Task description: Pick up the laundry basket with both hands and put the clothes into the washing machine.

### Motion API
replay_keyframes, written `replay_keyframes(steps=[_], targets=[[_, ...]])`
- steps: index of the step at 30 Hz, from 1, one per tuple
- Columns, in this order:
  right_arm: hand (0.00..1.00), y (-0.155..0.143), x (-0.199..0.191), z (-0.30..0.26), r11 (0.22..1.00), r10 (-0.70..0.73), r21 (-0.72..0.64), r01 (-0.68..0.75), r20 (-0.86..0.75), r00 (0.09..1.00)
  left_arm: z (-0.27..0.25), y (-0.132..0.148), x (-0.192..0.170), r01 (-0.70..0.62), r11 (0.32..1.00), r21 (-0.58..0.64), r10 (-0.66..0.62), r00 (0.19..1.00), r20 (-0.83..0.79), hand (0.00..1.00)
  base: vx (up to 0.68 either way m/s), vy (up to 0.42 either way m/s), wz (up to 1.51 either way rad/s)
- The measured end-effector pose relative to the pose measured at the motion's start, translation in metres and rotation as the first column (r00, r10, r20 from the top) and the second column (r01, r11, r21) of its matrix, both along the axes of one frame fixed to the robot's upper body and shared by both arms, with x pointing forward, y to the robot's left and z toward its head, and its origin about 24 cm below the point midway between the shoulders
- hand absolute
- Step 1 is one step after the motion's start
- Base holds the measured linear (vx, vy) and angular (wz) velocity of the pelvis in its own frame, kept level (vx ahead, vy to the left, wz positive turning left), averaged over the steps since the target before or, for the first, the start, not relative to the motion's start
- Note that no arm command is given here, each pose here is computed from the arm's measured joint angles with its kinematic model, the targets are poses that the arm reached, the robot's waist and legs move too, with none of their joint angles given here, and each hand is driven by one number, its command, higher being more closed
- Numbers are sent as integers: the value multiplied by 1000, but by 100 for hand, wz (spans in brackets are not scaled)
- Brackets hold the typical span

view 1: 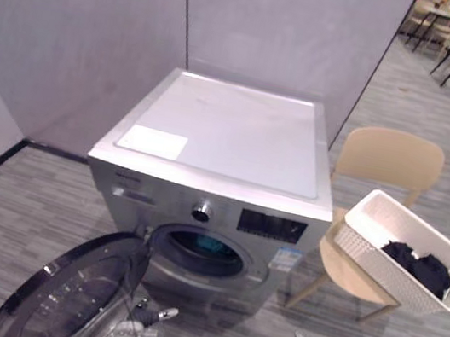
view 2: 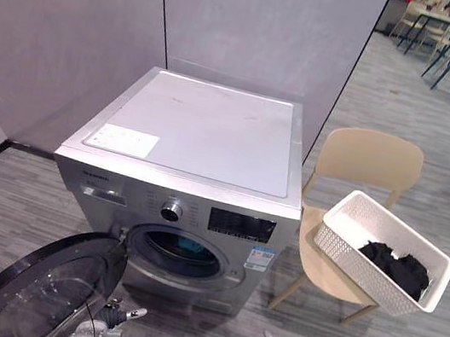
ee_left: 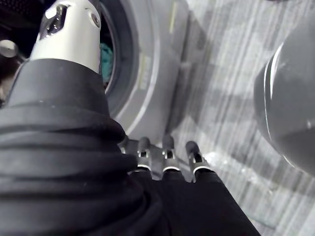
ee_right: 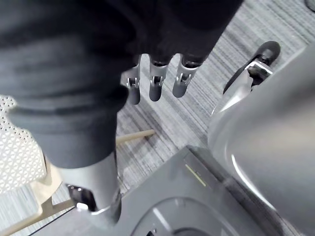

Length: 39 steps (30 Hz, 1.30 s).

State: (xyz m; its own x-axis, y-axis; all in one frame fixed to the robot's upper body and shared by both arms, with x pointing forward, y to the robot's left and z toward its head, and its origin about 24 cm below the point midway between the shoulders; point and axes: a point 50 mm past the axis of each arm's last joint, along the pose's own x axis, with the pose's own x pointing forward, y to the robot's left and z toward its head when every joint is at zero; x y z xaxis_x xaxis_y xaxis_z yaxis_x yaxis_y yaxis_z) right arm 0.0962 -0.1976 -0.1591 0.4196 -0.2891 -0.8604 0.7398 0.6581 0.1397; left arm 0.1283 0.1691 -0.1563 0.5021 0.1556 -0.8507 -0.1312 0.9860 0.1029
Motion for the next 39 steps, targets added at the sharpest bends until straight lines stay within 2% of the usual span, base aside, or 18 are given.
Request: replay_keyframes(steps=[4,7,11,13,15,20,30,35,39], targets=[[0,-3,-5,0,1000,-6,-8,5,-10,1000,0,-2,1,15,1000,-1,-15,1000,1,0,139,-181,3],[0,-3,-24,-5,1000,-14,1,14,-67,998,-1,-7,-3,40,999,-6,-40,999,-8,0,180,-424,23],[0,-24,-41,-7,998,-62,-32,58,-142,988,-7,-25,-17,93,995,-41,-95,994,-58,0,132,-521,24],[0,-31,-56,-9,998,-60,-39,54,-199,978,-8,-25,-21,103,994,-45,-106,992,-67,0,36,-493,37],[0,-32,-62,-10,998,-53,-42,45,-230,972,-10,-14,-26,3,999,-50,-8,996,-84,0,-38,-304,22],[0,-37,-81,-11,989,-148,-55,138,-263,954,-9,2,-27,-82,996,-41,79,994,-77,0,-100,-224,38],[0,-15,-74,-15,993,-113,13,119,-237,965,-12,13,-37,-72,997,-15,70,990,-121,0,-38,60,-19],[0,-10,-77,-16,995,-87,33,97,-242,966,-11,25,-39,-12,999,30,16,990,-141,0,87,56,-12],[0,-10,-54,-13,999,-38,24,43,-172,984,-8,28,-24,4,999,42,1,994,-111,0,49,-5,-42]])
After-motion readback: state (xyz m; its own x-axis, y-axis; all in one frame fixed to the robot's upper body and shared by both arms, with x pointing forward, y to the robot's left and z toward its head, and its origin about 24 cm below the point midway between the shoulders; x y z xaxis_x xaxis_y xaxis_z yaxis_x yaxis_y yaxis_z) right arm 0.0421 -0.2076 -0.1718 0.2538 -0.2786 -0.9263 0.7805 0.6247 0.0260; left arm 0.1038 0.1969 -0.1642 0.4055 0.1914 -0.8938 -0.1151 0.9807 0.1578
